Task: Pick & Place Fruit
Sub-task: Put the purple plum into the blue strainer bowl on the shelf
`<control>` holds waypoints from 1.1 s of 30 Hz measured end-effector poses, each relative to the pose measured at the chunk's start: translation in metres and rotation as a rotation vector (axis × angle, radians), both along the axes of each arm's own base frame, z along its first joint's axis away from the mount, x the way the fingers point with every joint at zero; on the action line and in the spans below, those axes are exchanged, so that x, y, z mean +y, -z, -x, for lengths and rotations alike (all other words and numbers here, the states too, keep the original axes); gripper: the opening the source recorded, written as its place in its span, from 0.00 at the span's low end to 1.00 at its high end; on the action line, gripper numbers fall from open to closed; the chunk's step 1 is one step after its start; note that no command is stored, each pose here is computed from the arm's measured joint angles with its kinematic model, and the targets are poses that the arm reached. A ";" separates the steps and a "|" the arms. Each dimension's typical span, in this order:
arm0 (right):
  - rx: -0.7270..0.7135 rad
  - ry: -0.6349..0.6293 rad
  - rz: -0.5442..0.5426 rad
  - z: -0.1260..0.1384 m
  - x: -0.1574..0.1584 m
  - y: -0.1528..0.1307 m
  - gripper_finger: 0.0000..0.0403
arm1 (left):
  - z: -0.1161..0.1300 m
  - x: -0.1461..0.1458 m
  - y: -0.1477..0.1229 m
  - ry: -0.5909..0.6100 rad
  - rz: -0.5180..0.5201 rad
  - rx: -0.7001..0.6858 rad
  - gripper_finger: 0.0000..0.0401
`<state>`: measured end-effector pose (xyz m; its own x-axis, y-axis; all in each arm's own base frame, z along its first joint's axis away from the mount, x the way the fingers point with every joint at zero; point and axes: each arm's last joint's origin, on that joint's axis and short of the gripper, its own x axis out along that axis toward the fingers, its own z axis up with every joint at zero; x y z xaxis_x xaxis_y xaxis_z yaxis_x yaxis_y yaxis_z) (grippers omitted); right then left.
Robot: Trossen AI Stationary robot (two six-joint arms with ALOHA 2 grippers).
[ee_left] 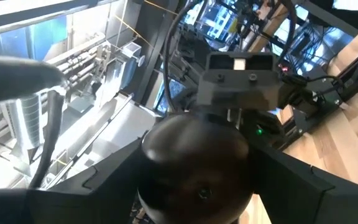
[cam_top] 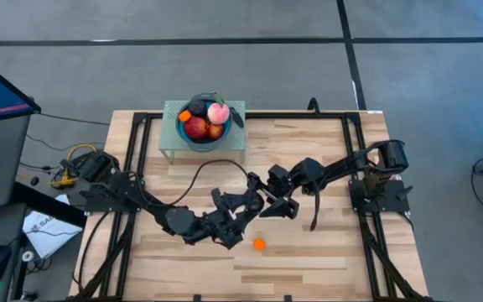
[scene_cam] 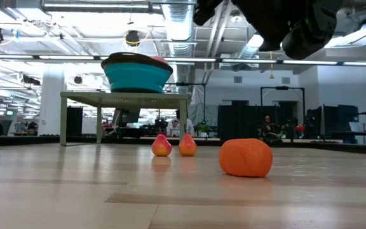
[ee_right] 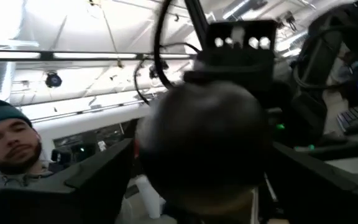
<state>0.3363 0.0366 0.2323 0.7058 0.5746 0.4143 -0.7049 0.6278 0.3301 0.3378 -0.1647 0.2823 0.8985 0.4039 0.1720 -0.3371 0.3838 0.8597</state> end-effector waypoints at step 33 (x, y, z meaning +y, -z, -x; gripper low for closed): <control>1.404 0.369 0.599 0.101 -0.055 0.033 0.93 | 0.022 0.014 0.054 -0.228 0.324 -0.039 0.69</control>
